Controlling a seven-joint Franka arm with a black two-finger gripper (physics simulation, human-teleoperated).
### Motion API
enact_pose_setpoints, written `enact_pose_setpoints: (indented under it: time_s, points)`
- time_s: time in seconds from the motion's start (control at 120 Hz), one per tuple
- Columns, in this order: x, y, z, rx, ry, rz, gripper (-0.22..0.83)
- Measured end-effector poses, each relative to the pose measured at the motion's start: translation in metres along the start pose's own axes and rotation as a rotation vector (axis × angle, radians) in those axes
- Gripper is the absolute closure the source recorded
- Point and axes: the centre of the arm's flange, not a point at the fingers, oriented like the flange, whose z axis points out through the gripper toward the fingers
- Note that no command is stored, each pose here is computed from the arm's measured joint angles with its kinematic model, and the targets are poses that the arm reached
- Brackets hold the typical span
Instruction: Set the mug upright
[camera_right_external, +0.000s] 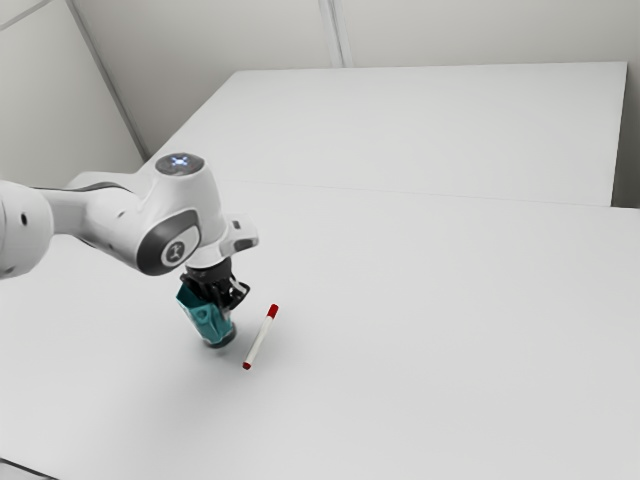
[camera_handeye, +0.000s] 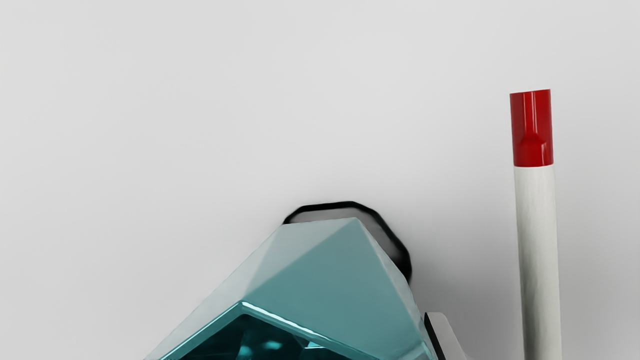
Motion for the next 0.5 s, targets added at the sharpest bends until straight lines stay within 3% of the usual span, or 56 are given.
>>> enact_pose_setpoints:
  time_s: [0.5]
  points:
    - [0.002, 0.004, 0.015, 0.003, -0.016, -0.051, 0.76]
